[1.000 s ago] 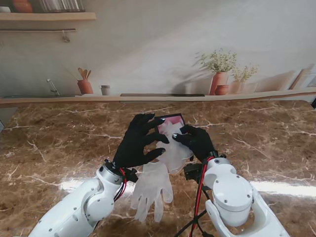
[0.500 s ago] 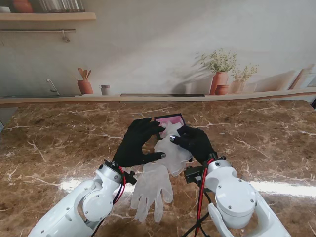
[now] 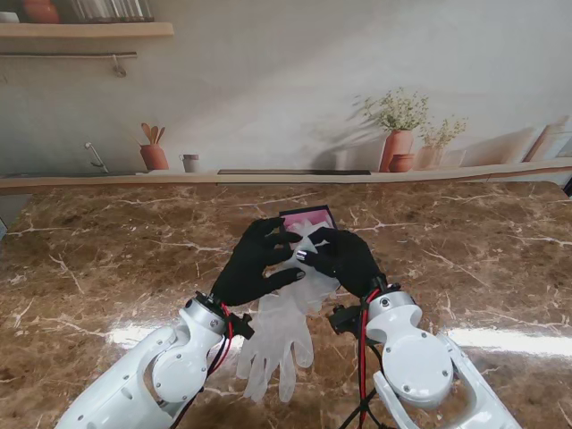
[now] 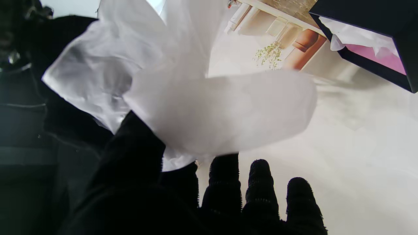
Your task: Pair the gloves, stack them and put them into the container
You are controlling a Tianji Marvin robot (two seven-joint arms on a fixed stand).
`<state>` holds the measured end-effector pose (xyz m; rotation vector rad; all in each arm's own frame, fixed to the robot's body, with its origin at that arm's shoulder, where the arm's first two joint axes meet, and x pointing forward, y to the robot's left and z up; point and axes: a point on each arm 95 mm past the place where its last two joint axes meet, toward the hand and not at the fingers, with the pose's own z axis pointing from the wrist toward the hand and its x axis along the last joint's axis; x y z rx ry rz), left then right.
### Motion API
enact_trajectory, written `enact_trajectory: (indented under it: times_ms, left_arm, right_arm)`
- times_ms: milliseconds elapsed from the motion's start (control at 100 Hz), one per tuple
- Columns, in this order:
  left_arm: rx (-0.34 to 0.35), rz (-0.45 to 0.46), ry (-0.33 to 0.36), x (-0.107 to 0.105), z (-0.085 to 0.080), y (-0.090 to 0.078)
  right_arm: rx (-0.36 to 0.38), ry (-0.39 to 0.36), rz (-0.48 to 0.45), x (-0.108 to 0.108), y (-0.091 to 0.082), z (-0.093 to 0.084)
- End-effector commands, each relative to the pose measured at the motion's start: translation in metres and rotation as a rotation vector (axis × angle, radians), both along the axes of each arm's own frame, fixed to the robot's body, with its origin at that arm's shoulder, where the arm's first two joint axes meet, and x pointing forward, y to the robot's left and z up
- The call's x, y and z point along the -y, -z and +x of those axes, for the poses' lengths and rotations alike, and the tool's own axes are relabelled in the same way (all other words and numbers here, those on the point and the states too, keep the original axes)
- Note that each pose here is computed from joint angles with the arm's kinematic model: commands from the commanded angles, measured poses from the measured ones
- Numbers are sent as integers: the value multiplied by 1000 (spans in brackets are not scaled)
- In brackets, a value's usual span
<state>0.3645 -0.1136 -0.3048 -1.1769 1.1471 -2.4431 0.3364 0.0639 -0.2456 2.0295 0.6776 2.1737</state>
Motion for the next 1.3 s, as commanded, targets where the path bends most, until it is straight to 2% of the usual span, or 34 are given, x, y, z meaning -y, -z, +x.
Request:
enact_trajectory:
  times_ms: [0,80,250,330,420,590,780,970,1110,1290]
  left_arm:
    - [-19,-24,-2,2,-2,2]
    - [-25,-46,-16,1,-3,2]
    - [-39,-88,-37,0,-3,1]
    - [-42,-104,-50,-1,-3,1]
    - [-50,-126,-60,-1,-3,0]
    - [-38,-141,-76,-2,-2,-2]
    - [-32,-141,-82,-2,-2,-2]
    - [-6,-99,-86,-2,0,-1]
    - [-4,-79,-78,-1,0,3]
    - [3,-52,-83,-3,0,6]
  right_arm:
    - [-16,23,-10,2,12,-2]
    - [21,51,-45,6,16,-4]
    - [31,134,-75,16,25,-9]
    - [18,182,-73,21,30,-13]
    - [-27,204,-77,25,38,-19]
    - [-179,163,-42,24,56,-28]
    - [-271,51,13,15,66,-32]
    - [-238,12,61,3,62,-31]
    - [-201,29,43,-7,57,-28]
    - [-131,93,19,-10,50,-25]
